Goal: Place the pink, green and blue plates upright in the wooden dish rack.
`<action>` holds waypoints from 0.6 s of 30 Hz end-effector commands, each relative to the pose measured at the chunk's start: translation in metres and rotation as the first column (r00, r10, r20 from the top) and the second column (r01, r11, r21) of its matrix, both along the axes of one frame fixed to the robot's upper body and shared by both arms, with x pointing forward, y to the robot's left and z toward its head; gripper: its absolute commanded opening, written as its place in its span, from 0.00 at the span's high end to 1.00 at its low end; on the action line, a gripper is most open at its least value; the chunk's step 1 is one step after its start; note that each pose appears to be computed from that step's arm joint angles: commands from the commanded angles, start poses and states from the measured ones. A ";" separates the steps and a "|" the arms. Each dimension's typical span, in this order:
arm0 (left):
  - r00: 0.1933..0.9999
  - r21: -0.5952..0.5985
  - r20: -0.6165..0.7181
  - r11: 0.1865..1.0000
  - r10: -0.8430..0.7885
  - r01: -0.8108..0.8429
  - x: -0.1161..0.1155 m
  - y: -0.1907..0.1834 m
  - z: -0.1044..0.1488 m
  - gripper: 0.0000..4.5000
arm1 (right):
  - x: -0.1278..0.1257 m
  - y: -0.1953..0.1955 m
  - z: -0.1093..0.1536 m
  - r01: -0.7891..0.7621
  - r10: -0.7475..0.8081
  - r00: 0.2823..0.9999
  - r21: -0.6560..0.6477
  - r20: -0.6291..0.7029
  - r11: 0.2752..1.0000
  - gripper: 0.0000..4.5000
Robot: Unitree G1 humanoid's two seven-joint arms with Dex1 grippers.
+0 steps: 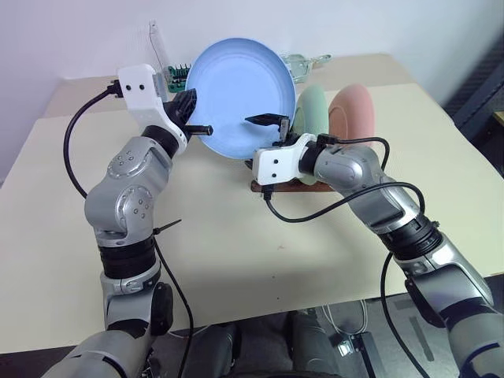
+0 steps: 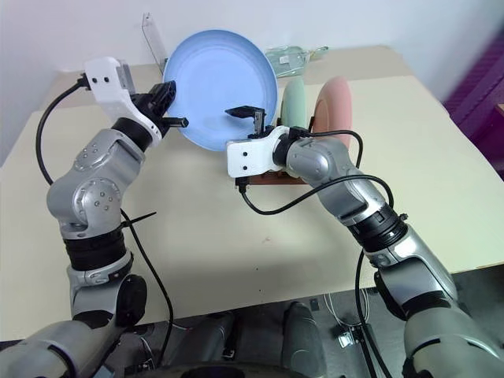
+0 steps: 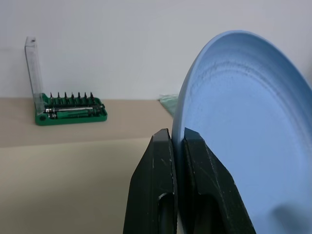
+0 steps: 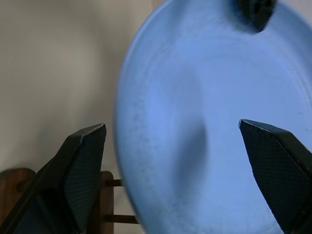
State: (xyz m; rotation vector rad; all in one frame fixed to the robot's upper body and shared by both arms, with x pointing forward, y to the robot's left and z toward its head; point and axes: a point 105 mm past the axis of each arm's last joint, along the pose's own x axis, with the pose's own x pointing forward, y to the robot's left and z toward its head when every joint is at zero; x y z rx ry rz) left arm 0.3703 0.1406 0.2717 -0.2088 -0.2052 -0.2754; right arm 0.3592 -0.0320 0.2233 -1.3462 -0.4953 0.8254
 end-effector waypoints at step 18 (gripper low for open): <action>0.819 -0.478 0.068 0.739 0.569 -0.474 -0.009 0.153 0.040 0.49 | -0.010 0.005 0.037 -0.080 0.059 0.981 0.108 0.187 0.991 1.00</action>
